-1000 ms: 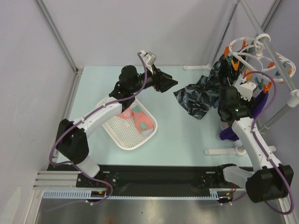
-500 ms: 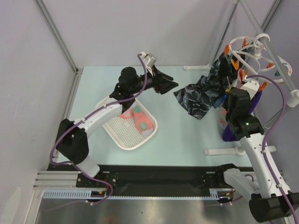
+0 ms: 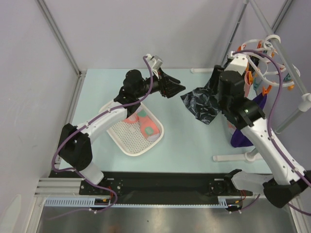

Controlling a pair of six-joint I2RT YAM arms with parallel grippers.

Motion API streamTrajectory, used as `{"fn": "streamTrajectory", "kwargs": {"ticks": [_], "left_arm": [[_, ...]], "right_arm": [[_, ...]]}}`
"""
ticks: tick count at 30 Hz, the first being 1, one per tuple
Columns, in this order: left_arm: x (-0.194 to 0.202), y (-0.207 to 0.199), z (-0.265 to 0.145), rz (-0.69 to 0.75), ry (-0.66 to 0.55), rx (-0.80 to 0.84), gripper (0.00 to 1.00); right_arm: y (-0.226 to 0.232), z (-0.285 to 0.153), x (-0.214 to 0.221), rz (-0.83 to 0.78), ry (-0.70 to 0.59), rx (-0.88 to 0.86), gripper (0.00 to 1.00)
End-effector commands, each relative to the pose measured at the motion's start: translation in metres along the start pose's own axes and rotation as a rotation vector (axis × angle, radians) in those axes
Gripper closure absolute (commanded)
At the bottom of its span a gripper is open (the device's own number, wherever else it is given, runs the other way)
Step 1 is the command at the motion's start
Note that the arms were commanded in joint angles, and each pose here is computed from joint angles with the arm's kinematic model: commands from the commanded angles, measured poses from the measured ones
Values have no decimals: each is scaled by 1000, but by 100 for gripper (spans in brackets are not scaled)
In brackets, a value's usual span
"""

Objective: Clip the socks to the hanger
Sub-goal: Open the clamp at the hanger.

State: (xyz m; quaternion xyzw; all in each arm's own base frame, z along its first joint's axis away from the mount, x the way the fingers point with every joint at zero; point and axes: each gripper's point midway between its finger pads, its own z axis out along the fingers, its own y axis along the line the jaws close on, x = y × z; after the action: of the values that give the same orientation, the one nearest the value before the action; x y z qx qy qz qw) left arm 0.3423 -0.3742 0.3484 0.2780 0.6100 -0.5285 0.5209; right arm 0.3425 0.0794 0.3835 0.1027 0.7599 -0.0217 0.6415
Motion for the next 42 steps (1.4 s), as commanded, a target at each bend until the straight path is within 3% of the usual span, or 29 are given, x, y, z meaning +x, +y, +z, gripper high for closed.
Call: {"fn": "streamTrajectory", "kwargs": {"ticks": [1,7,12,23,42], "left_arm": [[-17,-13,-4,43,-36,40,38],[-17,-12,-6,56,-32,26,37],[-17,-12,-5,52,-35,36,36],[-12,-9,-2,31,-30,55,36],[-9,-5,-5,19,-26,59,36]], "right_arm": [[-21,17,-33,-3,-87,238,34],[-27,46,-42,-104,-134,458,25],[-40,63,-47,-147,-140,514,22],[-70,85,-47,-108,-91,384,29],[-79,109,-43,-98,-79,432,42]]}}
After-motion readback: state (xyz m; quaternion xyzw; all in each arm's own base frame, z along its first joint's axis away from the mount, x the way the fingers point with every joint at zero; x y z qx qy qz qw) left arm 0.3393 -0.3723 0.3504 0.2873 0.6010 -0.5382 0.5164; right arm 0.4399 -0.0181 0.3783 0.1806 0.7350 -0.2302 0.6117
